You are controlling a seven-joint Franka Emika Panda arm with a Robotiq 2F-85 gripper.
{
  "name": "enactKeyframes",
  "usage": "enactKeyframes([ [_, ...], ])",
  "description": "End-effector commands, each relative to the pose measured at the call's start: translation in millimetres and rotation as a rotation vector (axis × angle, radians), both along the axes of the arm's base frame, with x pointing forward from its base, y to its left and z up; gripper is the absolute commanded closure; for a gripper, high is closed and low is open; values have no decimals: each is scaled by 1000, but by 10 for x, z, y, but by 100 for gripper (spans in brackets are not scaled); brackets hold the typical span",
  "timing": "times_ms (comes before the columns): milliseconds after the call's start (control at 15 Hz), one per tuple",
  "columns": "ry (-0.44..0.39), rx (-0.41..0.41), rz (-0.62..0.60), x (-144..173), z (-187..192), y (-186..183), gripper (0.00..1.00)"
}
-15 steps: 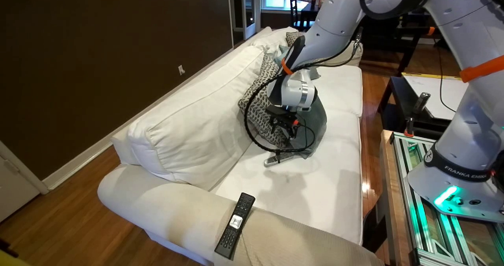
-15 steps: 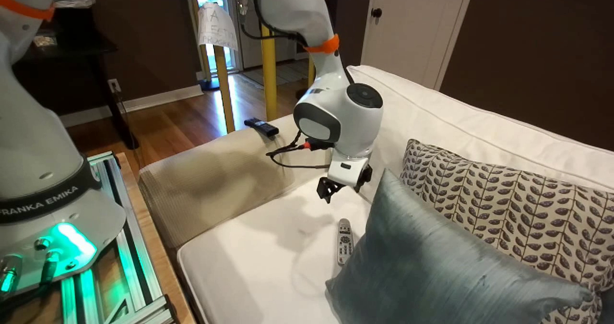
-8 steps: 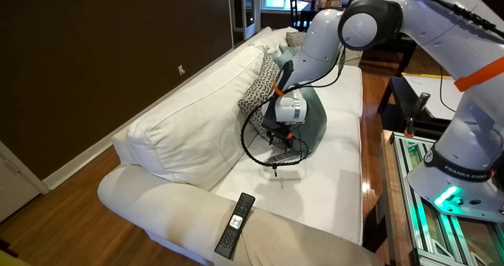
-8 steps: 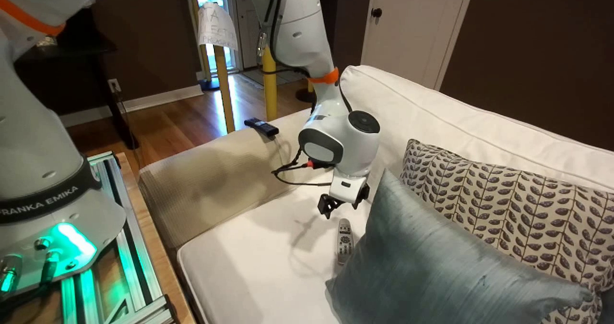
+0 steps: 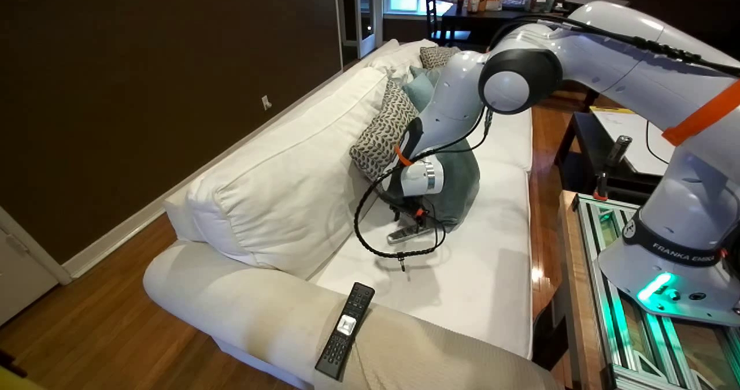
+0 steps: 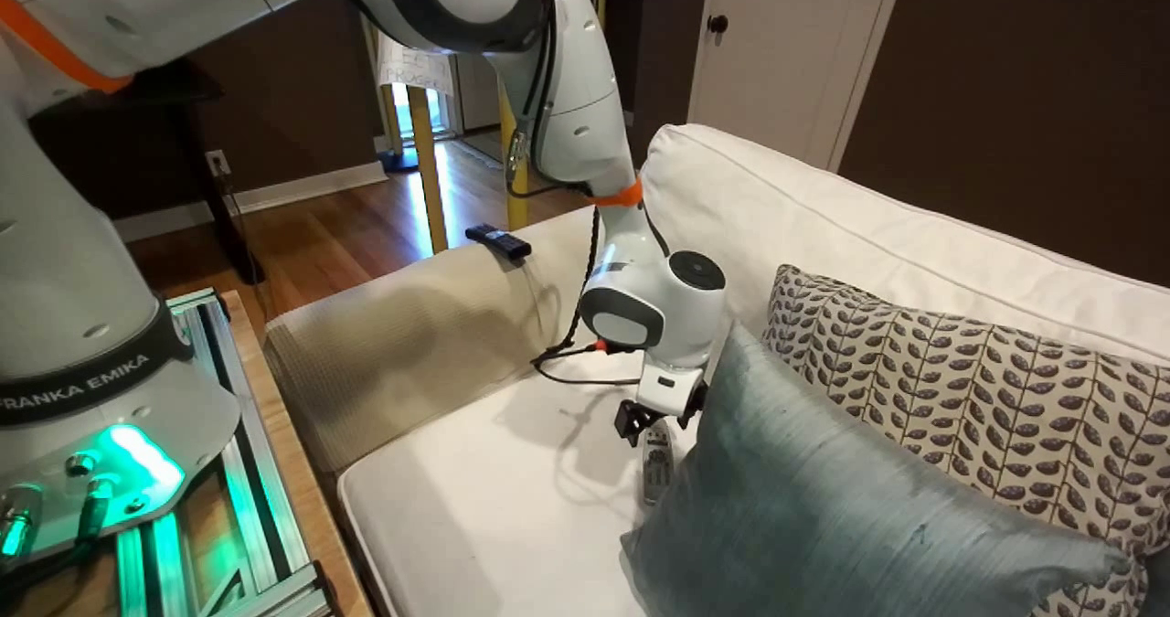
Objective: Move the blue pillow on the left to the right and then put the grey remote on the armrest
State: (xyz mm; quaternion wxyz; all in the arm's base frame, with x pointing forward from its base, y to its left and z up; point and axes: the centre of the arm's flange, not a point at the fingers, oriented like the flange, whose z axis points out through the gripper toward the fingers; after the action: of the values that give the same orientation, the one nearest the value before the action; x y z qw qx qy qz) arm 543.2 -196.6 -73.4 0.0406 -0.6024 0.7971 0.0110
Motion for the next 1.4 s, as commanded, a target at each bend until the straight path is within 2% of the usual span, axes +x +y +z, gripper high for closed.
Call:
enactKeyframes([
  [0,13,-25,-11,203,-330,-51,0],
  [133,8,-26,5,249,-424,-41,0],
  [200,16,-23,6,262,-459,-23,25],
  [267,11,-33,8,277,-489,-19,26],
  [667,7,-41,17,327,-432,75,72],
  [933,18,1,33,325,-318,220,73],
  [1133,34,101,87,293,-159,449,73],
  [1333,32,174,173,274,158,648,73],
])
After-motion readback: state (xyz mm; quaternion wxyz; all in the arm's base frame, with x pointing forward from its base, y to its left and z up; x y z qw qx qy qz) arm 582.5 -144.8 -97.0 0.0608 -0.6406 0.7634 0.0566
